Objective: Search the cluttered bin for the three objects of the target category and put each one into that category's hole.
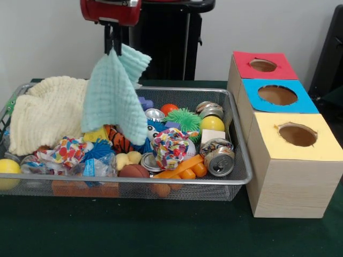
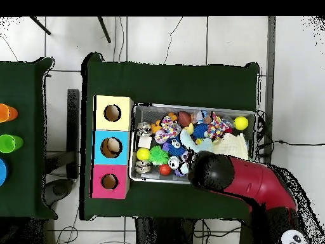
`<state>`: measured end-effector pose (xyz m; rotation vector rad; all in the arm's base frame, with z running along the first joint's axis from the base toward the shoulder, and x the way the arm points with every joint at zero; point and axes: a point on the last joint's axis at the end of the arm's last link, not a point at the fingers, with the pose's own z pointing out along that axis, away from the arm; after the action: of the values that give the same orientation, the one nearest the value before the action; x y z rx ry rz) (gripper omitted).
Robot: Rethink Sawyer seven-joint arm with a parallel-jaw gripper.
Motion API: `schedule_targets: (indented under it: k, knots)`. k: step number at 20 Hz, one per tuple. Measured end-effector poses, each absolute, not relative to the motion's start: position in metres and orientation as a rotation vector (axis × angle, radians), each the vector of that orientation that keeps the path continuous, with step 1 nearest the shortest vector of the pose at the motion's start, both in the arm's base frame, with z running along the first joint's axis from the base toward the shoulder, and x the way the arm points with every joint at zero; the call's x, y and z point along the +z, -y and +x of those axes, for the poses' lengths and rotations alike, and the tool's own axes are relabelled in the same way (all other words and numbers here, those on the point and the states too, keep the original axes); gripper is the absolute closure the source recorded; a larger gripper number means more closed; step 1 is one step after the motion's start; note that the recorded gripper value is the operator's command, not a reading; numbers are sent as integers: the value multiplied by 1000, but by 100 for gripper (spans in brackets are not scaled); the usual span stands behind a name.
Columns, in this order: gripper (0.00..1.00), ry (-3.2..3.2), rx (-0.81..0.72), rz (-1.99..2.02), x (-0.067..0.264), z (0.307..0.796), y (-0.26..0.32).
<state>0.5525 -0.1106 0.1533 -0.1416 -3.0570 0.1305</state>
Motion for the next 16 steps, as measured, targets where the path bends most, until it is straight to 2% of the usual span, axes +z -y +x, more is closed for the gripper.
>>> schedule_targets:
  k: [6,16]
  knots:
    - [100,3005,25,-110,143,535,59]
    - [100,2993,-34,19,130,521,-26]
